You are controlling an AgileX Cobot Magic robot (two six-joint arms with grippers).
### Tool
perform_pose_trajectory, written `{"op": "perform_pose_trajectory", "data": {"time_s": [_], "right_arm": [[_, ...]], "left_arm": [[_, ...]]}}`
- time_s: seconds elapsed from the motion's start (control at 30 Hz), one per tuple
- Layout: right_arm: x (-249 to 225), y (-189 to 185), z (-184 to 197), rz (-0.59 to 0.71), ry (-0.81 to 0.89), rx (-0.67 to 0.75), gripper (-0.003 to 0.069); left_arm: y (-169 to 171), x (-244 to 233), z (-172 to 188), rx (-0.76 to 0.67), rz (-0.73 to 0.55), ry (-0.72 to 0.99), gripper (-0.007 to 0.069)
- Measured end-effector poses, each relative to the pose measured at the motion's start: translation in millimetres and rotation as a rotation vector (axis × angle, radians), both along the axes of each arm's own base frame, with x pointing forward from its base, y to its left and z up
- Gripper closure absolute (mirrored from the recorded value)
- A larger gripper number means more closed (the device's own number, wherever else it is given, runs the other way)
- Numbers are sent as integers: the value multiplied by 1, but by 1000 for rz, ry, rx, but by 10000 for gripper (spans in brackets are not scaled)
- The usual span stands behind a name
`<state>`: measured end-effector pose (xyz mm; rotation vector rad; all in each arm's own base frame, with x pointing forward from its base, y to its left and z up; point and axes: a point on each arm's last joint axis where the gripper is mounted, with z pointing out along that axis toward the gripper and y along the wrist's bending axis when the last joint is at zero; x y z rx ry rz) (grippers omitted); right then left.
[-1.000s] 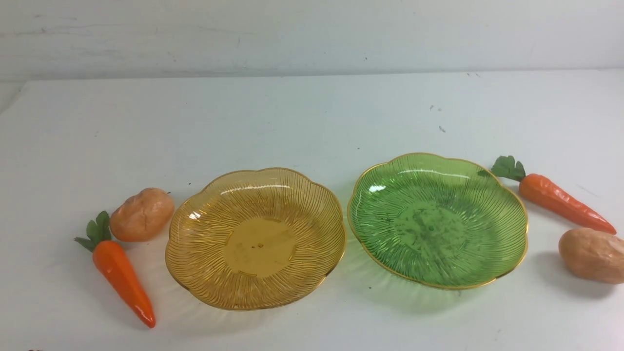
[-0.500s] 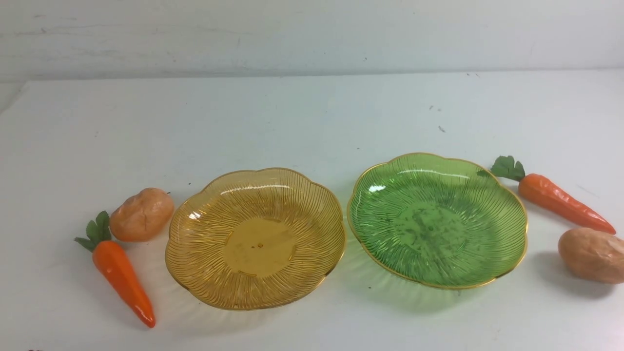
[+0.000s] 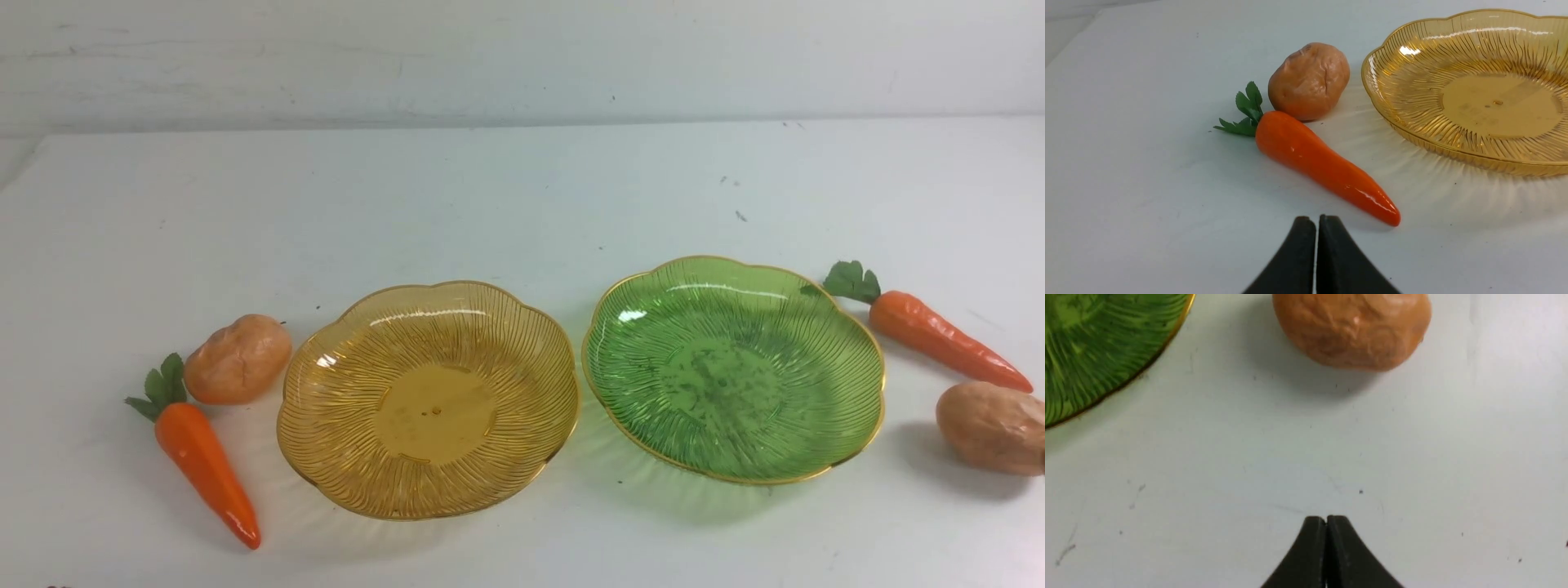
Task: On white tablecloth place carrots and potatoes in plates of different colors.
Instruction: 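Put the potato onto the plate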
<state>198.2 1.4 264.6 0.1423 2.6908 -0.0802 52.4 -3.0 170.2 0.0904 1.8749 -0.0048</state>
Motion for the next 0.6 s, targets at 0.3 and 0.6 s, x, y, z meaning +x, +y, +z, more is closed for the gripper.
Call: {"op": "perform_pose_trajectory", "data": {"time_s": [0.3,0.6], "right_arm": [[78,-1,0,68,42,-98,342],[115,-1,-47,239,247,-185,-13]], "left_arm": [[0,0,0,0,0,0,629],[0,0,0,0,0,0,629]]}}
